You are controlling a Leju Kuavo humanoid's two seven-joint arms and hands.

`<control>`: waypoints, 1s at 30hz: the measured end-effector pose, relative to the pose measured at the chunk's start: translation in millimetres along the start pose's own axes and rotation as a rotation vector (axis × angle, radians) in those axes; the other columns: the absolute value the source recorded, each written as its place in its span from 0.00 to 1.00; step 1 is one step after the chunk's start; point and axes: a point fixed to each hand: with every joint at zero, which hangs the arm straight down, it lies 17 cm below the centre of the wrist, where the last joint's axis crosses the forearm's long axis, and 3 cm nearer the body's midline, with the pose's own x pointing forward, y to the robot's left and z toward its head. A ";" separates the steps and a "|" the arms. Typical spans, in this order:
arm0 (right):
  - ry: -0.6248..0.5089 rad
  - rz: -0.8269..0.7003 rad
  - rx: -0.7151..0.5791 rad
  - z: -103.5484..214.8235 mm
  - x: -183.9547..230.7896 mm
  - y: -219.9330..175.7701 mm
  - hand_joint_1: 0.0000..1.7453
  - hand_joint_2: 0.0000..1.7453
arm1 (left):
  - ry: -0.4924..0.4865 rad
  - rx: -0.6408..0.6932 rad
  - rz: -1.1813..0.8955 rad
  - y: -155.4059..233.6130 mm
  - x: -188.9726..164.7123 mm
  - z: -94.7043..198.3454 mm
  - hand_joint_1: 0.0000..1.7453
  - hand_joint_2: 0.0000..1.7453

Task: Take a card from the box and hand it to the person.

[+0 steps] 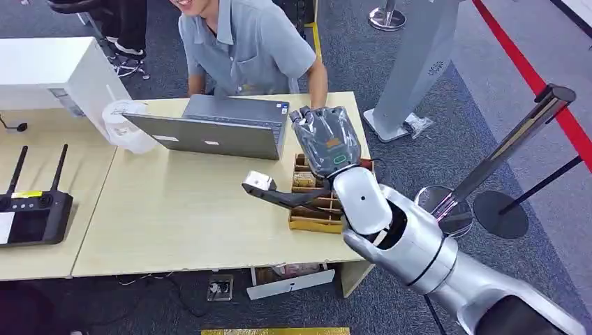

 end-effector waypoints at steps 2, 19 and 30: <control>-0.014 -0.001 -0.098 -3.6 -3.4 -18.1 1.00 1.00 | 0.002 -0.010 -0.024 -1.9 -1.1 0.3 0.00 0.00; 0.021 0.038 -0.045 -7.7 -31.0 44.9 1.00 1.00 | 0.007 -0.020 -0.069 -1.4 -3.1 1.1 0.00 0.00; 0.057 0.038 0.000 -6.8 -34.7 60.4 0.00 1.00 | 0.008 -0.020 -0.069 -0.9 -3.6 1.2 0.00 0.00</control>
